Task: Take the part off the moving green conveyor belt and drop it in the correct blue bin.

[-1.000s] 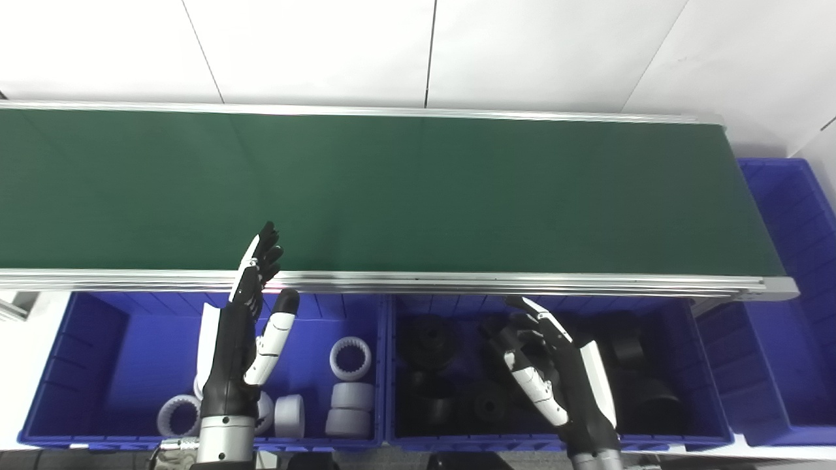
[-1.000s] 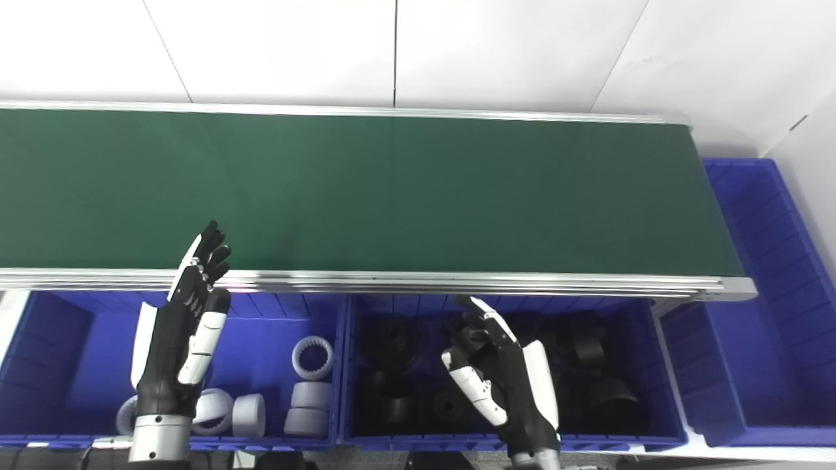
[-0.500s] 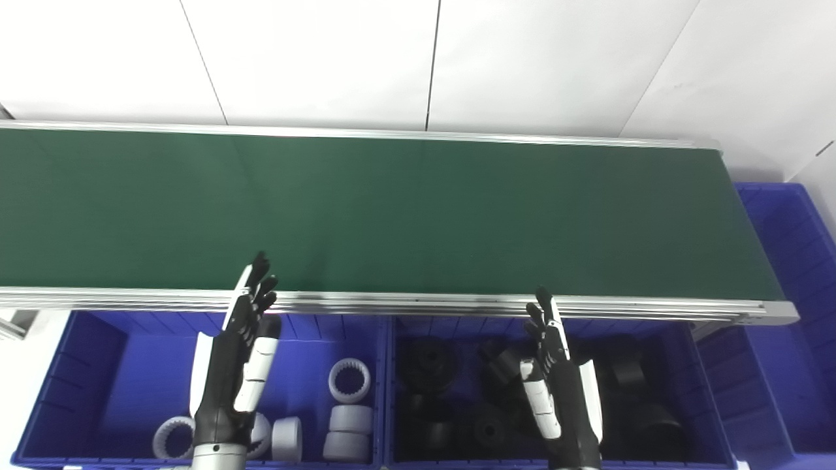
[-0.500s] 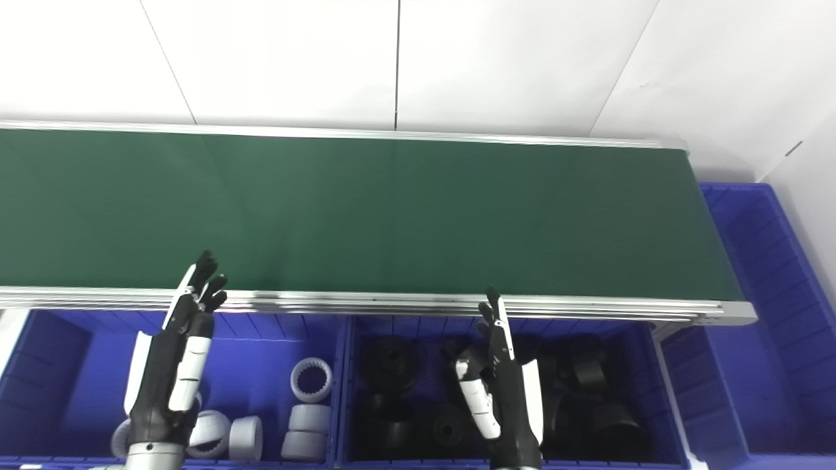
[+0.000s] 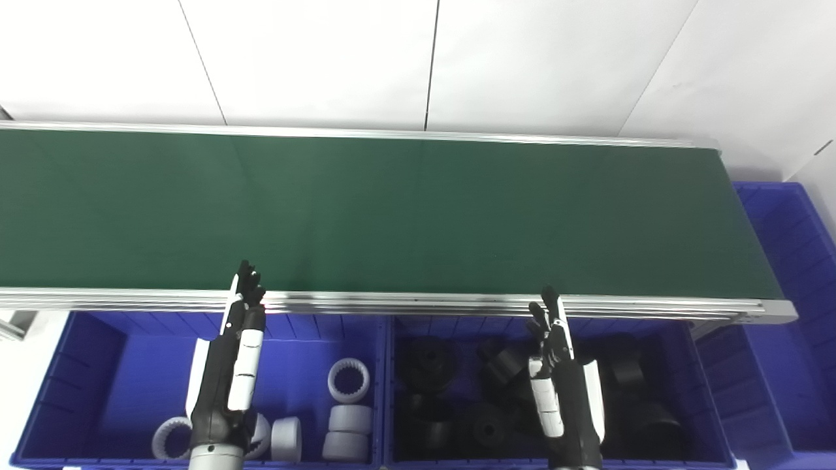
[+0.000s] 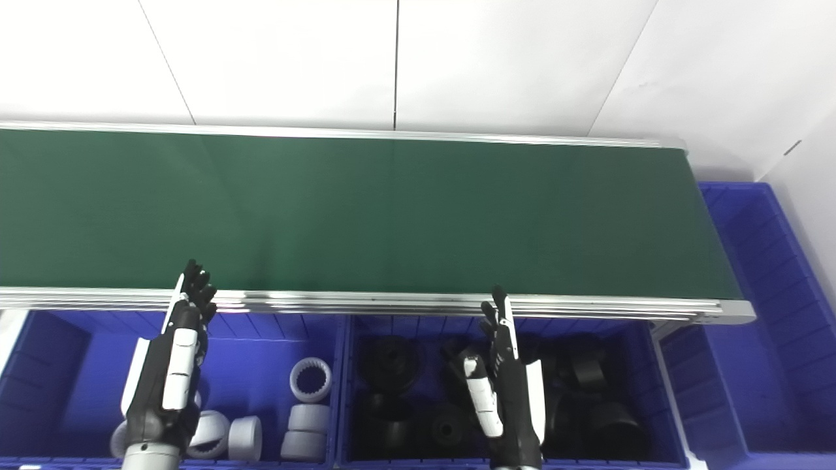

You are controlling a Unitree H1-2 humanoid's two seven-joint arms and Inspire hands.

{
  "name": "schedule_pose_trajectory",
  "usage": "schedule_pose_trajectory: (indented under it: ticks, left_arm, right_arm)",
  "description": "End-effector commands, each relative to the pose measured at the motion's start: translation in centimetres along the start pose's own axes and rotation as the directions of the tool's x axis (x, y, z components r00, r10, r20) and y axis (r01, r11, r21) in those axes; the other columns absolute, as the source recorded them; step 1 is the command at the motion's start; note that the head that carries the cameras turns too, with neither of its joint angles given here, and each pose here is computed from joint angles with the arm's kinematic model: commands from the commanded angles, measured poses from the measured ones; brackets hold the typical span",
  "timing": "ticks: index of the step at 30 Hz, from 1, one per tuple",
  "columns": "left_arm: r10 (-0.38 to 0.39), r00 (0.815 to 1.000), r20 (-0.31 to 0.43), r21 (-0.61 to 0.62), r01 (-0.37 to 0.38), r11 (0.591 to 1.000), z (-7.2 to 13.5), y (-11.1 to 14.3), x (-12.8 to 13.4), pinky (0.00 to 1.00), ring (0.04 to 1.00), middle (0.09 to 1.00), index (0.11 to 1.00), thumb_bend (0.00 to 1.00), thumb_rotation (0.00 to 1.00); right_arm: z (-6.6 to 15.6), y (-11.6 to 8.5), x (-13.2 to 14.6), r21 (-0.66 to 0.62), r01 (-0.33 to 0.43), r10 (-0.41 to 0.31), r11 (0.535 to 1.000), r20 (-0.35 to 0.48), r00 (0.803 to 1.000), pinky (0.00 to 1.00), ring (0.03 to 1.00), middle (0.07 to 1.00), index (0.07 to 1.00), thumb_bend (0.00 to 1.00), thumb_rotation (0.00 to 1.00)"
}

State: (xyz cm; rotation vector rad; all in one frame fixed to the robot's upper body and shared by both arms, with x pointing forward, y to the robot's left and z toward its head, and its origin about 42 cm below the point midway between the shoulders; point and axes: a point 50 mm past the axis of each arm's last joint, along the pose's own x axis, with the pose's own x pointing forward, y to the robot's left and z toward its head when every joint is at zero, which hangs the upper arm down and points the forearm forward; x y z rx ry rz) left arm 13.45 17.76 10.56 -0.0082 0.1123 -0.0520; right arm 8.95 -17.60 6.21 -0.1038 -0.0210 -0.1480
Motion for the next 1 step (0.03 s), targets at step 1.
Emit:
schedule_pose_trajectory:
  ticks: [1]
  left_arm:
    - [0.029, 0.999, 0.037, -0.027, -0.028, 0.999, 1.3, -0.18, -0.14, 1.0, 0.998, 1.0, 1.0, 0.54, 0.97]
  right_arm:
    - [1.01, 0.32, -0.1, 0.027, 0.006, -0.007, 1.0, 0.036, 0.999, 0.92, 0.957, 1.0, 0.996, 0.7, 1.0]
